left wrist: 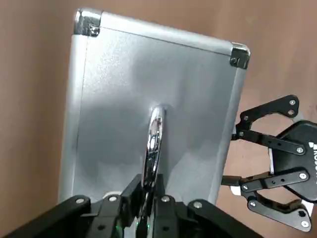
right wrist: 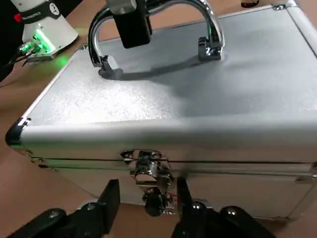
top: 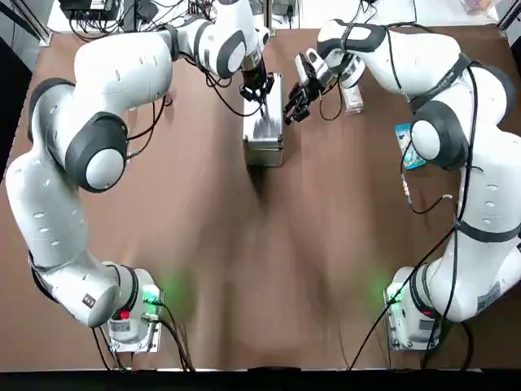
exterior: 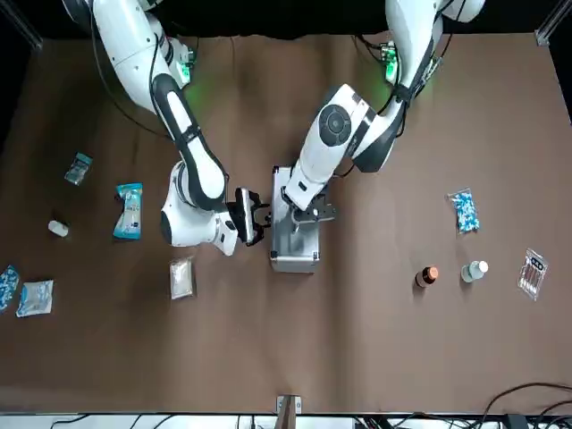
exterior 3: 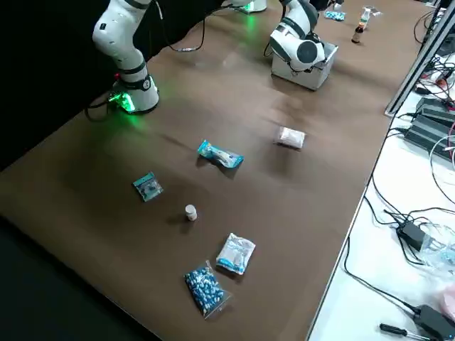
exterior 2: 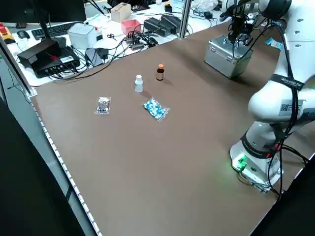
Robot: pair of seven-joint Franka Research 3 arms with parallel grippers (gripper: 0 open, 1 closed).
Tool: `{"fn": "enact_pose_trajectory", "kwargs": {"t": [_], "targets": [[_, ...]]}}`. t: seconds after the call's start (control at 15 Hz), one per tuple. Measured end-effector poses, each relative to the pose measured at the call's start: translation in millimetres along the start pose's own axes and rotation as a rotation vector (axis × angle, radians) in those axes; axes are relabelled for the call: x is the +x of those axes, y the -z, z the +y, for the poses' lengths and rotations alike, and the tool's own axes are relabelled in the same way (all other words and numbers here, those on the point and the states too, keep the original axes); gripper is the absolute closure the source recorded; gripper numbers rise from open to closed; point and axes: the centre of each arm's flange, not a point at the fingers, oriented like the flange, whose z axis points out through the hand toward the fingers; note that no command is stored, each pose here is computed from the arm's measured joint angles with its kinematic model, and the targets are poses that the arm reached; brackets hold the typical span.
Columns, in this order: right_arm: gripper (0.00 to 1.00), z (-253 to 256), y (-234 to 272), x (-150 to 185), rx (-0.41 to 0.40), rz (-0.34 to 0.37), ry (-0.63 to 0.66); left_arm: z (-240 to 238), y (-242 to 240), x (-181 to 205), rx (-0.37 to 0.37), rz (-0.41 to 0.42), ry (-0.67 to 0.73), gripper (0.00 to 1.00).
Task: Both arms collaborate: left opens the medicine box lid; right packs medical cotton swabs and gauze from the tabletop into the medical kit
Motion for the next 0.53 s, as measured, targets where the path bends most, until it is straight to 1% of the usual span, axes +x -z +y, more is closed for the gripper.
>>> {"fn": "enact_pose_trajectory", "kwargs": {"t": [0.07, 0.13, 0.53], "targets": [[0.48, 0.5, 0.5, -0.1, -0.005, 0.000, -0.001, -0.1, 0.4, 0.4, 0.000, 0.000, 0.001, 0.86], [0.55, 0.8, 0.7, -0.1, -0.008, 0.001, -0.001, -0.3, 1.1, 1.0, 0.001, -0.001, 0.002, 0.86], [0.62, 1.6, 1.0, 0.4, -0.017, 0.001, -0.003, -4.8, 18.5, 5.2, 0.018, -0.010, 0.011, 0.86]]}}
